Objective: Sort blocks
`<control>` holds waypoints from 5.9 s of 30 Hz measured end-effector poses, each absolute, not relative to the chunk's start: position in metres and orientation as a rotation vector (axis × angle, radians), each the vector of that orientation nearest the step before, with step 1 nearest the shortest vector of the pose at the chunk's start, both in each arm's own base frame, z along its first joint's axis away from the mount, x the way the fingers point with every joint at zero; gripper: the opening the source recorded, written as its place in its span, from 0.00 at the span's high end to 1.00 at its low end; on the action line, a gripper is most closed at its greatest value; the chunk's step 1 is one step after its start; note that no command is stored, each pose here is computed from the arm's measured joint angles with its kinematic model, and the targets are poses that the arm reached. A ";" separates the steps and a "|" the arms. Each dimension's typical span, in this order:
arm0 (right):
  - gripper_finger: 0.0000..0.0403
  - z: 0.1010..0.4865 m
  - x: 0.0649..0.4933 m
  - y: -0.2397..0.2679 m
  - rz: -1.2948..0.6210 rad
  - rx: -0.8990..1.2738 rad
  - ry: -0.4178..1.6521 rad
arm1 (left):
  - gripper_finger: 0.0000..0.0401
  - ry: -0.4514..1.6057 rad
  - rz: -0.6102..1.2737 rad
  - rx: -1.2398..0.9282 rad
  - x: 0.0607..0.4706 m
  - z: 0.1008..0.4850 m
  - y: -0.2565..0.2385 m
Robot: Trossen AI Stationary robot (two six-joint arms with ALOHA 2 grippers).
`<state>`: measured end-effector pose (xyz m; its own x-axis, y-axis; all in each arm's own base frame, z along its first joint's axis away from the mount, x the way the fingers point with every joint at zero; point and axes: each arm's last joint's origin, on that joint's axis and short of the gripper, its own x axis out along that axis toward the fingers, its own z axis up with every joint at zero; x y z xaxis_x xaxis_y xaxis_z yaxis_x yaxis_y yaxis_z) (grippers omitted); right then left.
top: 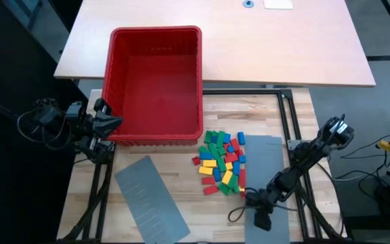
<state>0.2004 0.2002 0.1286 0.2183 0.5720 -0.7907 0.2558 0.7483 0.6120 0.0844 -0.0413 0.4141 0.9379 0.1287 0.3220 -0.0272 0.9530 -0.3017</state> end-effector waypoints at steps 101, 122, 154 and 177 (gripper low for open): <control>0.65 0.246 0.293 0.383 0.403 0.405 1.254 | 1.00 -0.304 -0.177 -0.329 0.066 0.407 -0.034; 0.34 0.201 0.293 0.397 0.066 0.455 1.447 | 0.93 -0.246 -0.179 -0.344 0.068 0.402 -0.036; 0.15 0.171 0.283 0.387 -0.104 0.338 1.595 | 0.72 -0.193 -0.180 -0.357 0.069 0.396 -0.037; 0.15 0.152 0.270 0.411 -0.095 0.427 1.605 | 0.69 -0.174 -0.179 -0.355 0.071 0.395 -0.038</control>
<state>0.2704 0.4108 0.1519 -0.0205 0.2136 -0.9767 0.3276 0.9244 0.1953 0.0715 -0.0383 0.3947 0.9693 -0.1431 0.1998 0.2039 0.9222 -0.3287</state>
